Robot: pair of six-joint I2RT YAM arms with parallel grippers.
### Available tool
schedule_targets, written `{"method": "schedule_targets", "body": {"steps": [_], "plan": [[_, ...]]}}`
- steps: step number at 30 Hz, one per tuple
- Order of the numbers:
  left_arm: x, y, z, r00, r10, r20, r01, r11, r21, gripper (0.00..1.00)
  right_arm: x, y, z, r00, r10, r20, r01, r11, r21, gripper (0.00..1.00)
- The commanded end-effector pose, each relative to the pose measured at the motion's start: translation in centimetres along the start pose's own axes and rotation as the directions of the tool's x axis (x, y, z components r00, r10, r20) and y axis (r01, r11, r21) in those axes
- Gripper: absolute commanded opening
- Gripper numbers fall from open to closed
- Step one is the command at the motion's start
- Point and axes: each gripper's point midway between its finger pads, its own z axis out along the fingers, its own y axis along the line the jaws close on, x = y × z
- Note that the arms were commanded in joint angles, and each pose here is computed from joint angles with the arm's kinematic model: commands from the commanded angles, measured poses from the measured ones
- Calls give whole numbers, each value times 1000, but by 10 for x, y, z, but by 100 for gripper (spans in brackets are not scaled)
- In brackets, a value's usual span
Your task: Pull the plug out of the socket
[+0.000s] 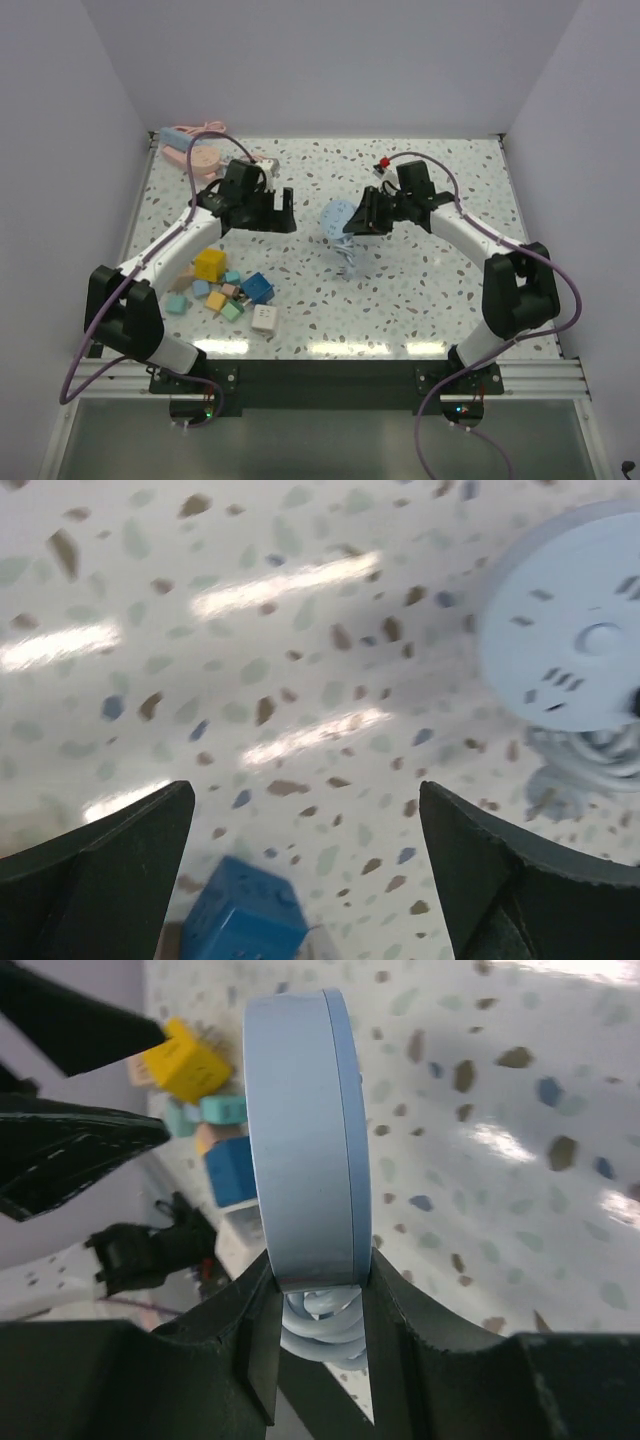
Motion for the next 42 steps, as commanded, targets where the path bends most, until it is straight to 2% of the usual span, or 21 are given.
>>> {"method": "schedule_targets", "body": {"steps": [1,2,4,10,14,16,19,22,23,24,25,26,27,29,30,32,33,36,38,39,42], "plan": [[-39,-74,-26,992,17,124,-69,898,435,100,-8,88,-29,992,-122,21,120,902,-415,0],[-51,-86,-32,983,16,185,-110,853,509,100,-5,93,-32,991,-132,9,122,887,-444,0],[-50,-106,-43,979,2,202,-135,749,648,100,3,102,-41,985,-172,-13,142,852,-505,0],[-45,-127,-56,983,10,185,-155,593,790,100,14,121,-60,969,-245,-17,191,795,-576,0],[-45,-132,-57,981,24,191,-173,547,819,100,26,134,-65,955,-292,-41,203,752,-627,0],[-42,-140,-68,978,27,205,-193,476,858,95,28,134,-61,954,-294,-58,196,758,-622,0],[-38,-141,-74,980,34,195,-189,444,876,78,25,132,-58,956,-289,-53,198,767,-610,0],[-33,-141,-74,982,41,185,-185,436,881,52,21,132,-56,956,-290,-45,208,777,-594,6],[-32,-141,-74,982,44,182,-183,431,883,30,20,131,-55,957,-287,-49,205,783,-587,9],[-31,-140,-73,984,43,175,-176,433,884,18,19,130,-54,959,-279,-49,202,795,-572,15],[-31,-138,-73,984,39,175,-174,439,881,5,18,129,-54,959,-278,-47,204,798,-567,29],[-32,-137,-72,983,37,178,-176,445,878,0,16,127,-52,961,-271,-49,199,806,-557,36],[-34,-133,-72,983,30,181,-174,455,873,0,17,123,-49,963,-263,-53,195,823,-534,47],[-37,-126,-69,982,22,190,-177,480,859,0,14,119,-47,965,-256,-50,197,841,-503,87],[-48,-113,-64,978,-7,207,-172,527,832,0,15,114,-45,968,-242,-64,183,859,-478,98],[-57,-90,-49,980,-45,194,-126,614,780,0,8,102,-40,976,-215,-46,179,898,-402,99],[-81,-62,-39,967,-101,236,-98,705,703,0,7,96,-40,979,-197,-46,167,914,-370,99],[-114,9,-15,935,-225,273,62,864,499,0,-3,85,-37,985,-171,-3,163,945,-285,99],[-129,48,0,909,-303,287,175,901,396,0,-8,81,-38,985,-169,18,168,956,-242,99],[-149,77,-2,874,-335,351,225,921,319,0,-6,79,-39,985,-173,10,171,958,-230,99],[-183,133,-1,794,-399,459,329,916,229,0,-8,75,-42,983,-182,26,184,964,-194,99]]}}
